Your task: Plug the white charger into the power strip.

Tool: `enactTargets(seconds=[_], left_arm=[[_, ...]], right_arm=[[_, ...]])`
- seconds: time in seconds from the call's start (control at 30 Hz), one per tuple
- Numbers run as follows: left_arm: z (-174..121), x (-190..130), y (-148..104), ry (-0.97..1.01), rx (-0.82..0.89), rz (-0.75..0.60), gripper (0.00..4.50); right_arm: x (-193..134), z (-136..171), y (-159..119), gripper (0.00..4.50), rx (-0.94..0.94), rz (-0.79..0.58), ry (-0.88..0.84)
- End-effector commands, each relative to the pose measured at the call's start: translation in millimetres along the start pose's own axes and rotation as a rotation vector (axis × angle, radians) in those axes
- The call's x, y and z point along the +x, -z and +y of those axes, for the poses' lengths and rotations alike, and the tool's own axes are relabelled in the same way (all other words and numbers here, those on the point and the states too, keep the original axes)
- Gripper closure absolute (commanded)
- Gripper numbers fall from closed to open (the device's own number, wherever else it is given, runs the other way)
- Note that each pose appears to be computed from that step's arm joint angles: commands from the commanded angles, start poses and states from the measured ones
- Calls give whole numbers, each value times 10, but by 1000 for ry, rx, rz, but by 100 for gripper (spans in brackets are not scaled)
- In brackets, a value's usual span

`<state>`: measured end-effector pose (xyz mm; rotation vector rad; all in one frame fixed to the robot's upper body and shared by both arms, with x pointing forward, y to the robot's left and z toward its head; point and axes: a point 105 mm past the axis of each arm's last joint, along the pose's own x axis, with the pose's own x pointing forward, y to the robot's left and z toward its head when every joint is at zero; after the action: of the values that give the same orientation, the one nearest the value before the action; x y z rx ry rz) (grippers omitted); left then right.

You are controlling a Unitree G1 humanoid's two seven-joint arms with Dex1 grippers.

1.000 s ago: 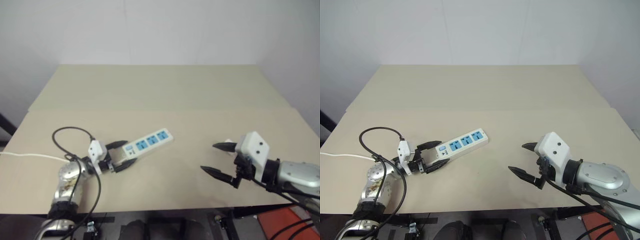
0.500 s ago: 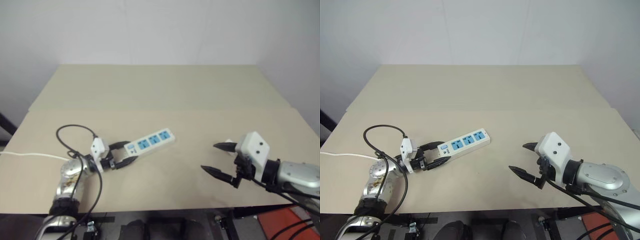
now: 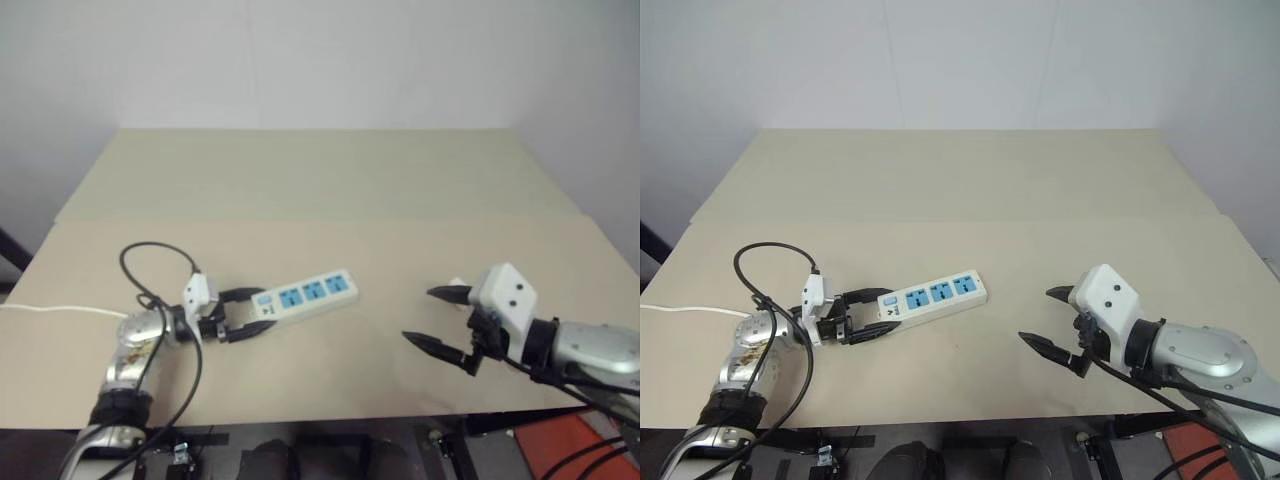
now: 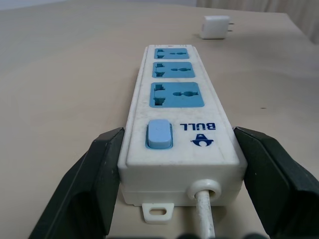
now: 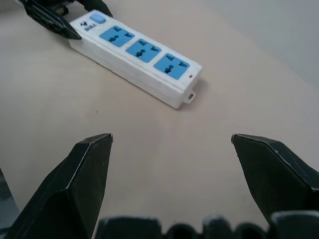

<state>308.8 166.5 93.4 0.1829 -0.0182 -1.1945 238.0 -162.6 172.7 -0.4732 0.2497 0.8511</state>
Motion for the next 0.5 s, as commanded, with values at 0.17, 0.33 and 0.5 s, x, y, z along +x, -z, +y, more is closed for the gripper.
enactTargets(seconds=[0.17,0.33,0.5], left_arm=[[5,172,-57,61,23,-16,129],[-3,321,-73,78,46,-29,129],[-24,393,-60,82,63,-35,129]], right_arm=[[-205,-548,-69,0,60,251,52],[-128,-918,-197,0,136,407,91],[140,-1123,-227,0,134,524,69]])
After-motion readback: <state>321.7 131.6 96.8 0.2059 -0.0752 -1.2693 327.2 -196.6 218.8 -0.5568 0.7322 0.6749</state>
